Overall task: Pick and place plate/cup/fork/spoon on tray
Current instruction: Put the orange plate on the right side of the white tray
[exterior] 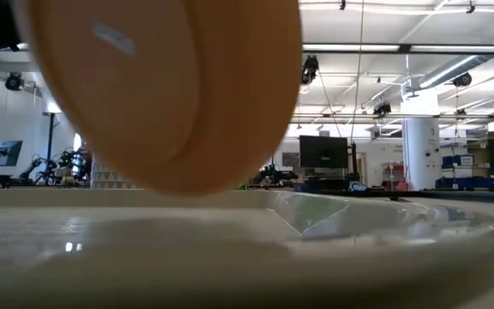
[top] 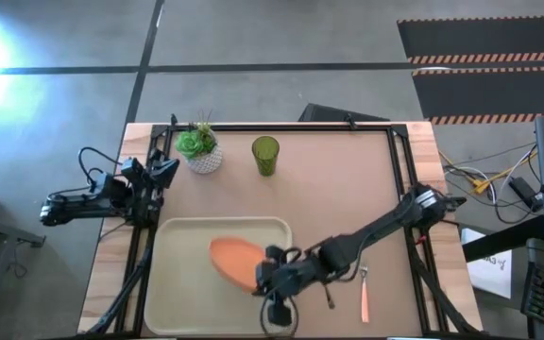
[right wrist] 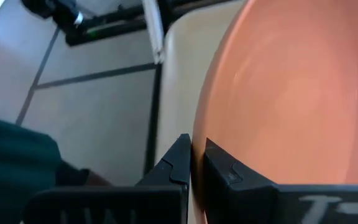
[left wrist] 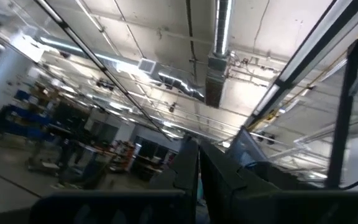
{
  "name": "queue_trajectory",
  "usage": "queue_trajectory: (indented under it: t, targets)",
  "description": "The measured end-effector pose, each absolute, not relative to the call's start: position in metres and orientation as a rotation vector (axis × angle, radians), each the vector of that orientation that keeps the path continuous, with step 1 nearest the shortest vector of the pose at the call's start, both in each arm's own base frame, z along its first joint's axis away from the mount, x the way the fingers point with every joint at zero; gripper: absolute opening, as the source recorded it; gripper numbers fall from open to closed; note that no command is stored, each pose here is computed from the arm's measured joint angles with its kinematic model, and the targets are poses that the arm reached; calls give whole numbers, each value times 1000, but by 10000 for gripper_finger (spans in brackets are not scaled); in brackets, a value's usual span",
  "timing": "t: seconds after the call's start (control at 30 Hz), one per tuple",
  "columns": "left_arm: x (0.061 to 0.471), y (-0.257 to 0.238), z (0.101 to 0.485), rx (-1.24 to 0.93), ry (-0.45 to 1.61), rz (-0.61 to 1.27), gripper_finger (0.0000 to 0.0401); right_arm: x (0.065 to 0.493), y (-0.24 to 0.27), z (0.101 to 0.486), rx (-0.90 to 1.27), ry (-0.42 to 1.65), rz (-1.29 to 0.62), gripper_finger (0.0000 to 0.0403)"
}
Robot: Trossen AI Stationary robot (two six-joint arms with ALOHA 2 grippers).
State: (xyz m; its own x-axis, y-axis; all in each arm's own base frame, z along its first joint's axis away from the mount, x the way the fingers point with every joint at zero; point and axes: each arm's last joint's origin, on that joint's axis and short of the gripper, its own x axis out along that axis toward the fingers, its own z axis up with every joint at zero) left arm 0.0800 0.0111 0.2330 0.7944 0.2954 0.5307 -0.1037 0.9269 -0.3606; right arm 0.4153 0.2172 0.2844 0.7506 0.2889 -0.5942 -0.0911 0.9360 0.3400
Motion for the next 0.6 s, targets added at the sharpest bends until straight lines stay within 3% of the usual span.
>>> queue_trajectory:
  t: [0.27,0.43,0.6]
  targets:
    - [81,7,233,-413,-603,36,0,430,250,225,312,810,191,9]
    - [82,6,232,-416,-595,16,0,440,257,192,326,873,198,10]
    - [82,6,231,-413,-583,9,0,458,254,173,386,807,240,10]
